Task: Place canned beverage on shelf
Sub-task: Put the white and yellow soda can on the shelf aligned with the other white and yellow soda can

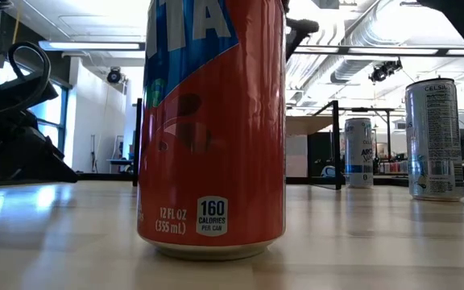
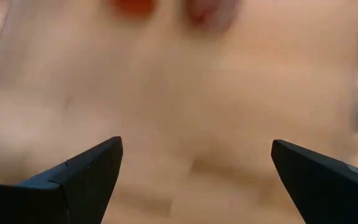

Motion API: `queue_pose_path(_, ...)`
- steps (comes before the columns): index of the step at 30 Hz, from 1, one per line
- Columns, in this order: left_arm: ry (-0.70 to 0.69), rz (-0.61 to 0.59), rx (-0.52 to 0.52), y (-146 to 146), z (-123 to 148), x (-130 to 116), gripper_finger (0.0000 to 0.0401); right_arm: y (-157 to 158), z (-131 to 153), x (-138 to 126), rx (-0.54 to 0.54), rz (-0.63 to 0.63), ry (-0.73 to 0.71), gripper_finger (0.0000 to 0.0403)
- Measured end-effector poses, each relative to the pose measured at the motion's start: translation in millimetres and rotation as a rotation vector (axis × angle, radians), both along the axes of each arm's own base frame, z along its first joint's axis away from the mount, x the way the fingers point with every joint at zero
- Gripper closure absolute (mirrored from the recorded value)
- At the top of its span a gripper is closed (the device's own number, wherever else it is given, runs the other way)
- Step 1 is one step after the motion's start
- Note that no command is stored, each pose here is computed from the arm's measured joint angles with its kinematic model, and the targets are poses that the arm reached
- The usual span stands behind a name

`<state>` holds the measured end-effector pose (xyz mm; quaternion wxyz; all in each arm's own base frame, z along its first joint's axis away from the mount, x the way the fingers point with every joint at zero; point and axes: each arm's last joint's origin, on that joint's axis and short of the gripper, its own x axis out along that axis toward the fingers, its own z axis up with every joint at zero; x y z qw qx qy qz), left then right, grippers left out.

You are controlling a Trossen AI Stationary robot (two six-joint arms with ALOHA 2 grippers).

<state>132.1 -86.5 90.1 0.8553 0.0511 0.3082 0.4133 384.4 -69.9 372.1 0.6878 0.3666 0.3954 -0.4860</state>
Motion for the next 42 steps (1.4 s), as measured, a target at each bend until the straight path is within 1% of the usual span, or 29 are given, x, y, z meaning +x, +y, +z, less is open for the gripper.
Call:
queue_pose_path(2, 0.000, 0.001, -0.003, 0, 0, 0, 0.0001, 16, -1, 2, 0.075, 0.074, -0.001, 0.0003)
queue_pose_path(5, -0.002, 0.002, -0.008, 0, 0, 0, 0.0001, 41, 2, 3, 0.089, 0.092, -0.024, 0.0002)
queue_pose_path(9, -0.013, 0.002, -0.021, -1, -1, 1, 0.0001, 69, -1, -7, 0.079, 0.024, -0.029, 0.0002)
queue_pose_path(12, -0.014, 0.002, -0.022, -1, -1, 1, 0.0001, 82, -5, -23, 0.104, -0.045, -0.018, 0.0002)
queue_pose_path(14, -0.014, 0.003, -0.023, -1, -1, 1, 0.0001, 88, -8, -38, 0.140, -0.103, -0.013, 0.0002)
queue_pose_path(21, -0.018, 0.002, -0.027, -2, -1, 2, 0.0001, 104, -25, -96, 0.329, -0.290, 0.063, 0.0003)
queue_pose_path(24, -0.022, 0.002, -0.031, -2, -1, 2, 0.0001, 108, -32, -120, 0.341, -0.374, 0.073, 0.0003)
queue_pose_path(28, -0.026, 0.003, -0.036, -2, -1, 2, 0.0001, 110, -44, -144, 0.348, -0.443, 0.104, 0.0003)
queue_pose_path(34, -0.026, 0.003, -0.037, -2, -1, 2, 0.0001, 109, -61, -168, 0.356, -0.493, 0.134, 0.0003)
queue_pose_path(40, -0.026, 0.003, -0.037, -2, -1, 2, 0.0001, 106, -80, -177, 0.361, -0.490, 0.124, 0.0003)
queue_pose_path(42, -0.026, 0.003, -0.037, -2, -1, 2, 0.0001, 105, -86, -180, 0.359, -0.509, 0.114, 0.0003)
